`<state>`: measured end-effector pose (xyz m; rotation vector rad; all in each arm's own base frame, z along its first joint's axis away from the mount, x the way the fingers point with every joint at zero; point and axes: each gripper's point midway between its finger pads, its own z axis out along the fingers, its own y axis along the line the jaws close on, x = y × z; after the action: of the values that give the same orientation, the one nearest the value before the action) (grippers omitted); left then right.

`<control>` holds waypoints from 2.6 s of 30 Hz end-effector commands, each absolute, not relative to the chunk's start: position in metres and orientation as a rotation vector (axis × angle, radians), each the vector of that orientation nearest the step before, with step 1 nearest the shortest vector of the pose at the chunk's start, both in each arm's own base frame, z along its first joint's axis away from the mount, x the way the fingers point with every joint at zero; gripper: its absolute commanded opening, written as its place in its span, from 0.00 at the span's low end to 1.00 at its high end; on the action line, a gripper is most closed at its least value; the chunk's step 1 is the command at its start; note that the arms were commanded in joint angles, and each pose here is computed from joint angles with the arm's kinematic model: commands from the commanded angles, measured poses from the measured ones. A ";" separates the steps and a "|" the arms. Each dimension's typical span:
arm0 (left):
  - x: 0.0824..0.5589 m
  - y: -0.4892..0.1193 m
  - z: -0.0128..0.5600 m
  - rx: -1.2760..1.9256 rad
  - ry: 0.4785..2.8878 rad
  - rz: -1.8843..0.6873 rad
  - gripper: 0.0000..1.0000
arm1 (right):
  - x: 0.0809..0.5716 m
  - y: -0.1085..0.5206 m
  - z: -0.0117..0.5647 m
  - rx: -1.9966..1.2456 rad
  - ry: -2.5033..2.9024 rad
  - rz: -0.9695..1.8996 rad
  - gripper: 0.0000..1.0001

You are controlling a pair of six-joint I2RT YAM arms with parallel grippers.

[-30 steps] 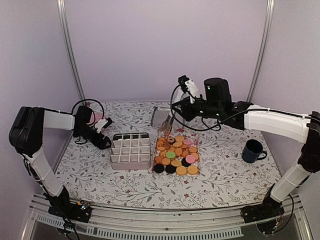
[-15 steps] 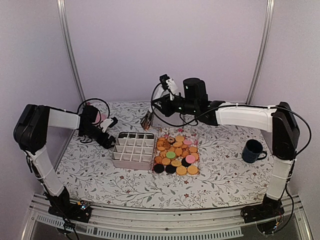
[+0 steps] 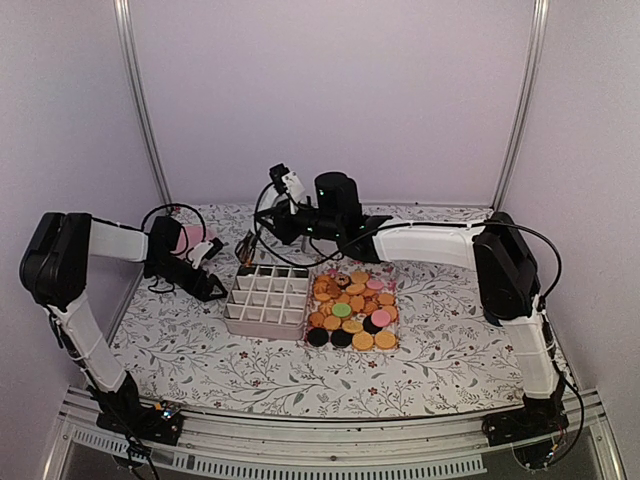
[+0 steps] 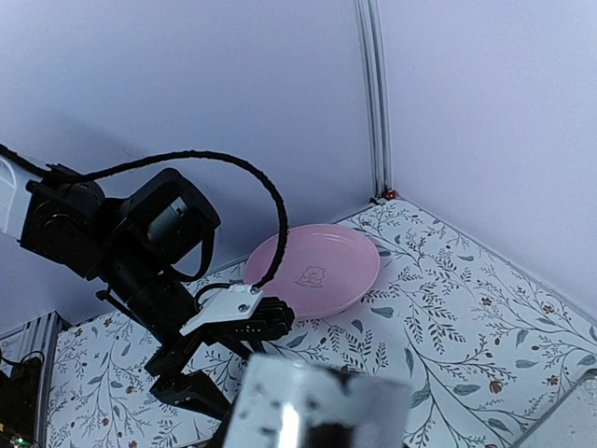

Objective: Pack the cookies
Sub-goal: Adjust the packing box at the center of the board, then place the fake cookies in the empty pocket of the box, then adjust the packing box at the center of the board.

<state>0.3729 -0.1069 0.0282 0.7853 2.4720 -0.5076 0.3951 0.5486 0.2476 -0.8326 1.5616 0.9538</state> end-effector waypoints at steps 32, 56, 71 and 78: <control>0.353 -0.113 0.040 0.797 2.445 -0.593 0.87 | 0.373 0.560 0.251 -0.886 1.475 0.849 0.03; 0.355 -0.116 0.043 0.785 2.433 -0.608 0.86 | 0.368 0.562 0.269 -0.846 1.438 0.925 0.30; 0.374 -0.112 0.039 0.777 2.433 -0.553 0.86 | 0.368 0.512 0.330 -0.765 1.394 0.881 0.26; 0.389 -0.113 0.033 0.748 2.446 -0.550 0.84 | 0.344 0.444 0.334 -0.703 1.452 0.808 0.26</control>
<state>0.3766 -0.1109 0.0340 0.7661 2.4546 -0.5527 0.3532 0.4819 0.2942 -0.7939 1.5134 0.8336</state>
